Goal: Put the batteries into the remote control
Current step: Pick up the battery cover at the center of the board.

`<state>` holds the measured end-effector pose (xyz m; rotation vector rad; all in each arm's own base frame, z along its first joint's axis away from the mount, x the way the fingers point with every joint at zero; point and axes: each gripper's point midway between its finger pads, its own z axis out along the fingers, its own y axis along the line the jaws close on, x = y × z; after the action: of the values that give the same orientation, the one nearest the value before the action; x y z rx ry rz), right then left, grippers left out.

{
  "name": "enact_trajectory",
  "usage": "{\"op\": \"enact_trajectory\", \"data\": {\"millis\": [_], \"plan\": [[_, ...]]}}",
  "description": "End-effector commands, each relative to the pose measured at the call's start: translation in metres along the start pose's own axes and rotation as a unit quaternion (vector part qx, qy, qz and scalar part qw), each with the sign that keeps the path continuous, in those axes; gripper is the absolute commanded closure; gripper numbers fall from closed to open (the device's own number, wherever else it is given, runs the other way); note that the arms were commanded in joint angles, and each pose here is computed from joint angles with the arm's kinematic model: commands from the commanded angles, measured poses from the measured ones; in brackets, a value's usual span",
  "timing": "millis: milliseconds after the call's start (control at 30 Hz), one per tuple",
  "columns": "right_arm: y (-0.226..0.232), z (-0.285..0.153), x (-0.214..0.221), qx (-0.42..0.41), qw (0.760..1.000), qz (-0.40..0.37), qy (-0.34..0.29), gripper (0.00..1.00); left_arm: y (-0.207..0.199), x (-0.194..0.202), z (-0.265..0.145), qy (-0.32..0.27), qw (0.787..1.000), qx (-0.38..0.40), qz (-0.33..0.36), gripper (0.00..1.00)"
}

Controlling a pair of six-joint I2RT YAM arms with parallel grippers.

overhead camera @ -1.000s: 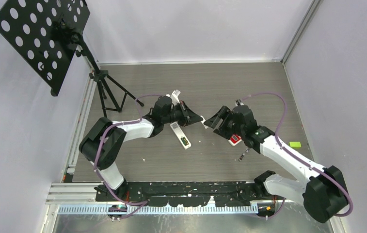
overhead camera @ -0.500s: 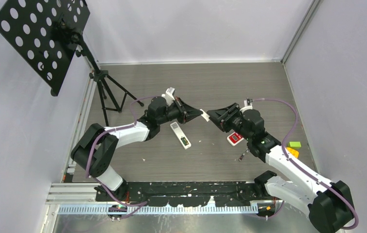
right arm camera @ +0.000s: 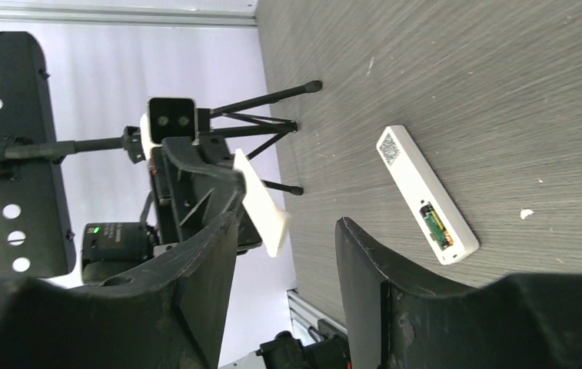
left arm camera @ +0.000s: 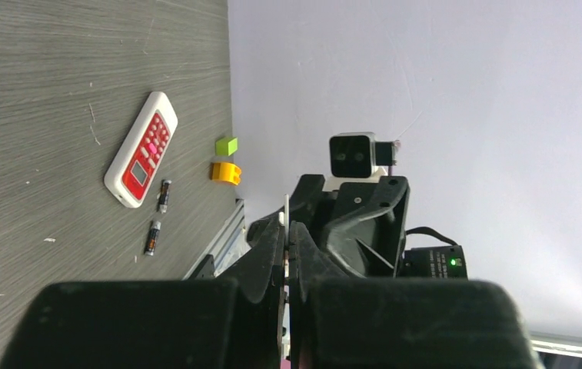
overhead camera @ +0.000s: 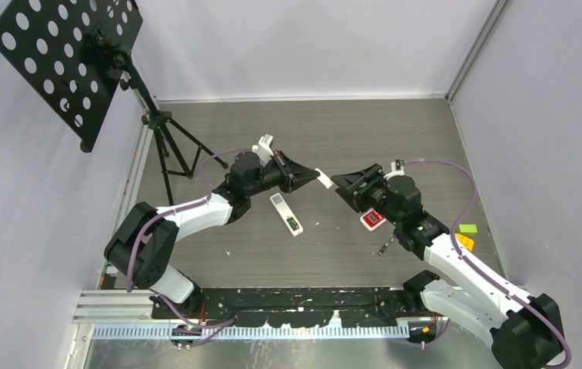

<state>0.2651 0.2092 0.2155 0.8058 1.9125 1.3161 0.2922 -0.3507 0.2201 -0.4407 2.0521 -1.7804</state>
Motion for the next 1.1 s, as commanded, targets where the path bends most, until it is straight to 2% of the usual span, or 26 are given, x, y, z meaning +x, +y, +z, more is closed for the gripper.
{"op": "enact_trajectory", "data": {"millis": [0, 200, 433, 633, 700, 867, 967, 1000, 1067], "plan": [[0.001, 0.005, 0.000, 0.004, 1.000, 0.004, 0.000, 0.45, -0.022, -0.004, -0.004, -0.011, 0.999, 0.030, 0.024, 1.00], [0.015, 0.010, 0.002, -0.031, 0.999, 0.009, 0.009, 0.51, -0.023, -0.003, -0.004, -0.006, 0.999, 0.035, 0.014, 1.00], [0.027, 0.016, 0.010, -0.086, 0.995, 0.048, 0.034, 0.66, -0.029, -0.003, -0.005, -0.004, 0.999, 0.049, 0.002, 1.00], [0.032, 0.016, 0.009, -0.097, 0.993, 0.051, 0.030, 0.94, -0.030, -0.002, -0.006, -0.004, 0.999, 0.050, 0.003, 0.99], [0.029, 0.016, 0.007, -0.085, 0.995, 0.042, 0.024, 0.99, -0.025, -0.002, -0.007, -0.006, 0.999, 0.040, 0.007, 0.89], [0.017, 0.014, 0.003, -0.047, 0.999, 0.010, 0.012, 1.00, 0.005, -0.003, -0.013, -0.012, 0.998, -0.030, 0.052, 0.48], [0.002, 0.013, 0.001, -0.008, 1.000, -0.016, 0.005, 1.00, 0.043, -0.012, -0.031, -0.025, 0.985, -0.126, 0.112, 0.35], [-0.006, 0.013, 0.001, 0.011, 1.000, -0.024, 0.005, 1.00, 0.061, -0.016, -0.041, -0.031, 0.976, -0.172, 0.133, 0.31], [-0.015, 0.013, 0.000, 0.038, 0.998, -0.046, 0.005, 1.00, 0.088, -0.021, -0.061, -0.033, 0.952, -0.250, 0.171, 0.29]]}}
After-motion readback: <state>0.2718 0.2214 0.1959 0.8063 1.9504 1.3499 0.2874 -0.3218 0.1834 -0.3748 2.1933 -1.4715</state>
